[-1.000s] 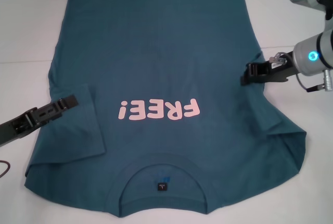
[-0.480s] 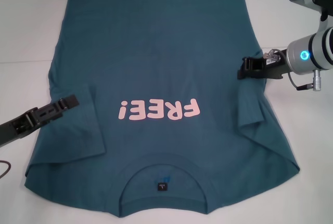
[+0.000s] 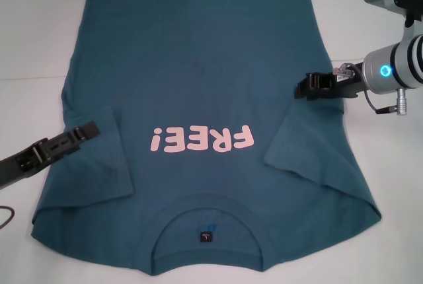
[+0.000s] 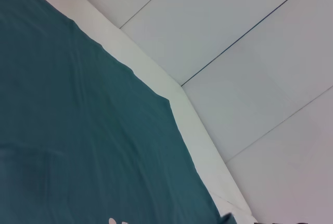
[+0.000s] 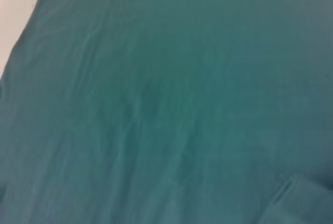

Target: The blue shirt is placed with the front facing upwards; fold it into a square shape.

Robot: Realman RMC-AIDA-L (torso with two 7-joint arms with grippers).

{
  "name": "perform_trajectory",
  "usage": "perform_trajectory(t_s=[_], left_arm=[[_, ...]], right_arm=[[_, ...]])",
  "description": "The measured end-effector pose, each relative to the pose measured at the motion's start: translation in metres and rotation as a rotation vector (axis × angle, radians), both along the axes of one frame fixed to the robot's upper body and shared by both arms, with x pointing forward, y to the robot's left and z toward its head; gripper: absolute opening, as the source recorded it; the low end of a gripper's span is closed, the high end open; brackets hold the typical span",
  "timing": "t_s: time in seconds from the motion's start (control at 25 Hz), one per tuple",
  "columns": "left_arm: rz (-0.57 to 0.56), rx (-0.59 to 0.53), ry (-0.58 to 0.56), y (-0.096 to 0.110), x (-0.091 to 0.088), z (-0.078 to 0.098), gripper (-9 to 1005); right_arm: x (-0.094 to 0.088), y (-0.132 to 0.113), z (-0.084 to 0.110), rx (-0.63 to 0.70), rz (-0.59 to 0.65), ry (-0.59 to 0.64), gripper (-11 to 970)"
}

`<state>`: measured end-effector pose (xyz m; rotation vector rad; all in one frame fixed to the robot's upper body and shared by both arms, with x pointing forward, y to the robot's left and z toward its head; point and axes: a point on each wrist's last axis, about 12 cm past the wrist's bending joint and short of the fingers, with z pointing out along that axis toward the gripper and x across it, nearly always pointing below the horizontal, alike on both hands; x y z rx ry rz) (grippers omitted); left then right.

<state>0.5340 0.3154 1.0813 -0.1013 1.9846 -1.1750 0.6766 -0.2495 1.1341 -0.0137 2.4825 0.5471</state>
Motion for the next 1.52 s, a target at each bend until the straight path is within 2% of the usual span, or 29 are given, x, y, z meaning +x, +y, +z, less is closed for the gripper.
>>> perform_trajectory(t_s=[0.16, 0.44, 0.6, 0.72, 0.92, 0.96, 1.08, 1.24, 1.52], left_arm=[[0.000, -0.003, 0.004, 0.000, 0.000, -0.001, 933], [0.001, -0.004, 0.006, 0.001, 0.000, -0.001, 933], [-0.002, -0.011, 0.008, 0.001, -0.001, 0.000, 933], [0.001, -0.022, 0.019, 0.006, -0.003, 0.002, 932], [-0.004, -0.088, 0.091, 0.014, -0.007, 0.006, 932], [-0.009, -0.114, 0.162, 0.017, -0.010, 0.006, 932], [-0.007, -0.120, 0.228, 0.020, -0.012, 0.005, 932], [0.007, -0.108, 0.311, 0.030, -0.019, 0.006, 932], [0.044, -0.126, 0.438, 0.052, -0.040, 0.004, 933]], right_arm=[[0.003, 0.003, 0.005, -0.016, 0.030, -0.023, 195], [0.000, 0.000, 0.011, 0.024, 0.113, -0.045, 485], [-0.013, -0.014, 0.015, 0.160, 0.182, -0.092, 681], [-0.031, -0.033, 0.018, 0.288, 0.231, -0.143, 874], [-0.066, -0.064, 0.022, 0.442, 0.274, -0.164, 888], [-0.073, -0.069, 0.022, 0.463, 0.279, -0.156, 891], [-0.088, -0.081, 0.021, 0.509, 0.284, -0.129, 899], [-0.096, -0.092, 0.019, 0.521, 0.259, -0.102, 903], [-0.094, -0.094, 0.022, 0.527, 0.253, -0.094, 900]])
